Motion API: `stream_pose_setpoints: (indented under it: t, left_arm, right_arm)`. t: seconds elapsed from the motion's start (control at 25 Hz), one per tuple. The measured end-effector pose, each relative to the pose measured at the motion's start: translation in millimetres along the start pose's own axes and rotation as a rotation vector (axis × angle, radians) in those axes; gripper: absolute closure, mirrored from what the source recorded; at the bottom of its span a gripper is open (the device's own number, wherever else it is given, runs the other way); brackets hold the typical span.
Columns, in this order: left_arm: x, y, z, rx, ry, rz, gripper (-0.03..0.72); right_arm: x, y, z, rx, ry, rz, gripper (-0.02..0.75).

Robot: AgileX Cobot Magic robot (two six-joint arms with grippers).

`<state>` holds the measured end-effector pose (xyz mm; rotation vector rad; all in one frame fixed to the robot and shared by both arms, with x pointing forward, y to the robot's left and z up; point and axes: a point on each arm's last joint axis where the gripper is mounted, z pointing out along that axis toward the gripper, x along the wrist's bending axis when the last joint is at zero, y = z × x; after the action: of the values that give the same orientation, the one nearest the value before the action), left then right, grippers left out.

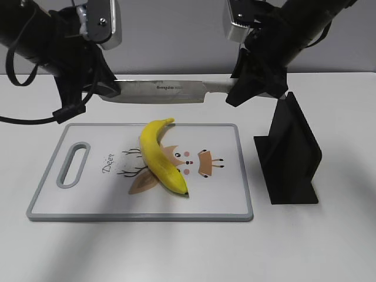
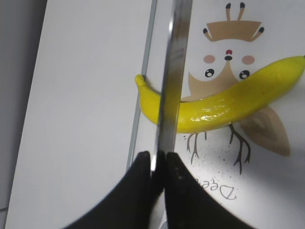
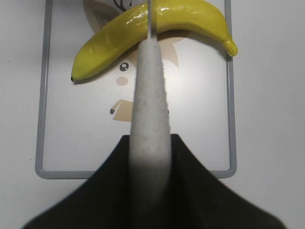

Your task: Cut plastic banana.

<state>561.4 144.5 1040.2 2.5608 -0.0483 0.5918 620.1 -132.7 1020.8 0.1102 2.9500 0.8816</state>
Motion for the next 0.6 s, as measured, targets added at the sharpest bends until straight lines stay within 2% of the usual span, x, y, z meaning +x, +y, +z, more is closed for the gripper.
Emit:
stream_pose_setpoints:
  t: [0.24, 0.6]
  left_arm:
    - [-0.7, -5, 11, 0.014, -0.022, -0.006, 0.669]
    - [-4.8, -16, 36, 0.041, -0.09, -0.033, 0.683]
  right_arm:
    - [-5, -1, 2, 0.003, -0.035, -0.027, 0.562]
    - [-14, -20, 38, 0.046, 0.032, 0.007, 0.56]
